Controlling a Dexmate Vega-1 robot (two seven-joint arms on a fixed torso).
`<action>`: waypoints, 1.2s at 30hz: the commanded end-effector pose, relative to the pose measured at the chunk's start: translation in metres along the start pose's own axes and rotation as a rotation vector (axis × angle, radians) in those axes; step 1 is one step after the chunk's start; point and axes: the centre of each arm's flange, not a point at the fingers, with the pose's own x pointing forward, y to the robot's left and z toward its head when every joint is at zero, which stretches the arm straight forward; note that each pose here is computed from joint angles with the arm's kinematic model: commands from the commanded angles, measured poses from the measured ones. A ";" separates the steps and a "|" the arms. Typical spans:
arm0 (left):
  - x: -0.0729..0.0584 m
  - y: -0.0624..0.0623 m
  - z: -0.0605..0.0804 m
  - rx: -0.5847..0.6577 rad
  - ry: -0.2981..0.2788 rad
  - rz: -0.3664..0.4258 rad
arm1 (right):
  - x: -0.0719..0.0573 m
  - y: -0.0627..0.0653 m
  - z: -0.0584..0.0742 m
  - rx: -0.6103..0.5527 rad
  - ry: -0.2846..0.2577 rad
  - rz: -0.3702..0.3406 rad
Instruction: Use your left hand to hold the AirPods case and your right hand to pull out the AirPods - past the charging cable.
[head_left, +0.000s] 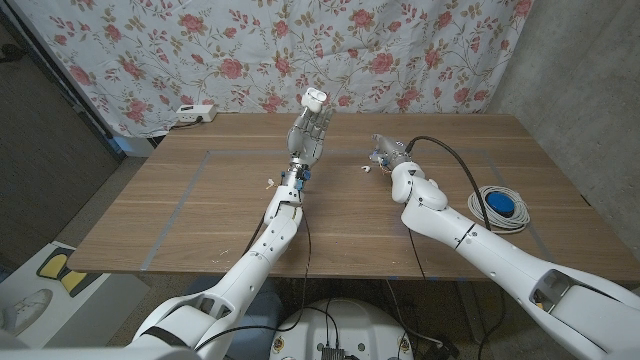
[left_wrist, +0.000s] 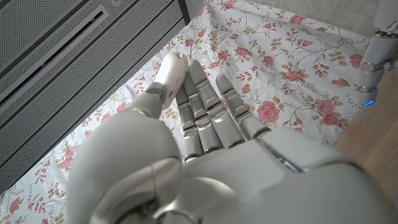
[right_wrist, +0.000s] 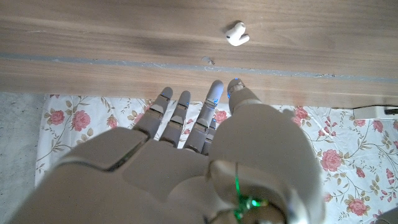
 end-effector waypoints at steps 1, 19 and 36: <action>-0.002 0.001 -0.003 -0.013 -0.002 0.000 | -0.005 -0.009 0.008 -0.005 -0.028 -0.025; -0.005 0.002 -0.010 -0.103 0.008 0.012 | -0.020 -0.036 0.019 0.016 -0.066 -0.103; -0.008 0.006 -0.009 -0.135 -0.003 0.047 | -0.060 -0.105 0.026 0.123 -0.147 -0.239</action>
